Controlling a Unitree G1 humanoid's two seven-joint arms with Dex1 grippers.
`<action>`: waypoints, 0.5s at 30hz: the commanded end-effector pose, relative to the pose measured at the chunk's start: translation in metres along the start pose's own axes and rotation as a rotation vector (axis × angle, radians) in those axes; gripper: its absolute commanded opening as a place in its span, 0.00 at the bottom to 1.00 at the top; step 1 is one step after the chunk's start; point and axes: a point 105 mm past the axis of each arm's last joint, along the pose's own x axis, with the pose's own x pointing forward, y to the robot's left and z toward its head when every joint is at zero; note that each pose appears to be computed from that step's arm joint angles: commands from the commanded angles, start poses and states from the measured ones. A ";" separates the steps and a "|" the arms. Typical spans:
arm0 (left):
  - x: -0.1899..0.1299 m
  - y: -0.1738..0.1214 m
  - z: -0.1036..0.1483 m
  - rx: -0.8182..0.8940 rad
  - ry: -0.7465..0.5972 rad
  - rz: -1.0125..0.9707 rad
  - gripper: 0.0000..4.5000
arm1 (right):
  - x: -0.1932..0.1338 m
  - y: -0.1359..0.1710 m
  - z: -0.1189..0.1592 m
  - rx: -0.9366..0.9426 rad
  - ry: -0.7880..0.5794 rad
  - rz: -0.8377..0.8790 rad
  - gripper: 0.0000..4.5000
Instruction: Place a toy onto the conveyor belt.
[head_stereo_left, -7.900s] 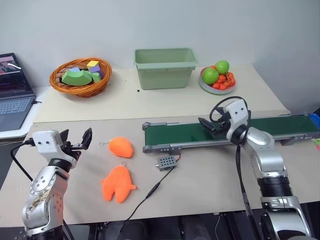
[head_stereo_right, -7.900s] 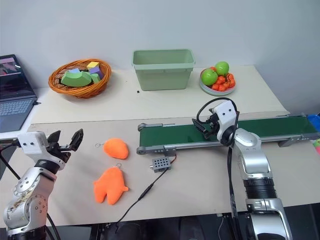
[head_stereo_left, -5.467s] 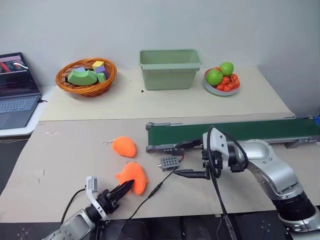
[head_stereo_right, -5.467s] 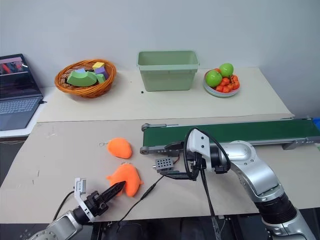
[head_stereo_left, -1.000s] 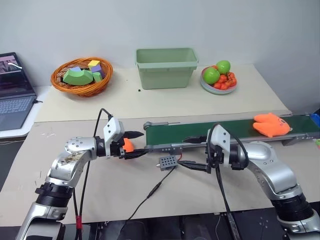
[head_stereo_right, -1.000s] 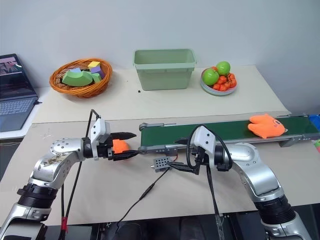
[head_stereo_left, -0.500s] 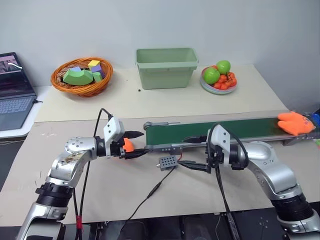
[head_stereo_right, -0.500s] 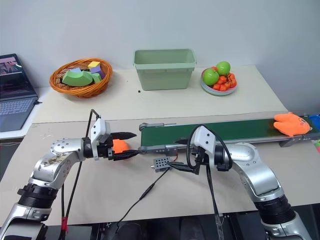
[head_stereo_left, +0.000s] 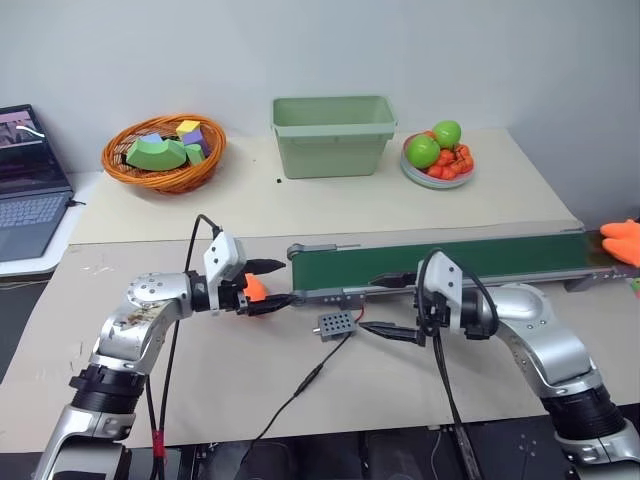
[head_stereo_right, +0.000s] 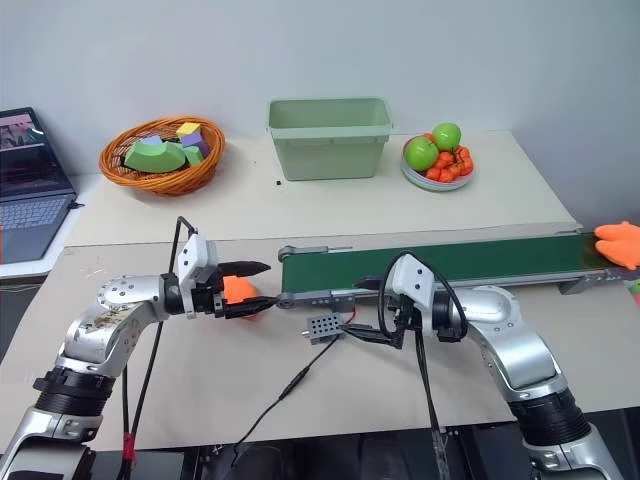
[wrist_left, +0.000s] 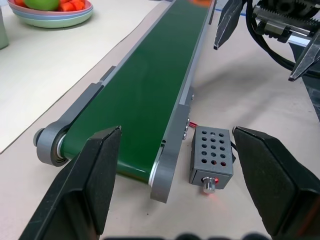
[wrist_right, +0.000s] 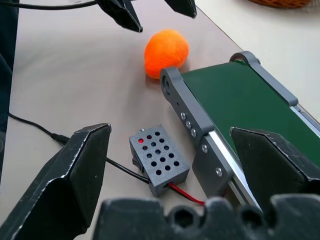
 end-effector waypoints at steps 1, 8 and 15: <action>-0.005 0.004 0.011 0.048 -0.026 0.020 0.84 | -0.005 -0.003 0.006 -0.057 -0.020 -0.021 1.00; -0.006 0.004 0.011 0.045 -0.025 0.024 0.84 | -0.005 -0.003 0.005 -0.046 -0.027 -0.011 1.00; -0.006 0.001 0.010 0.033 -0.029 0.017 0.84 | -0.004 -0.003 0.004 -0.041 -0.023 -0.005 1.00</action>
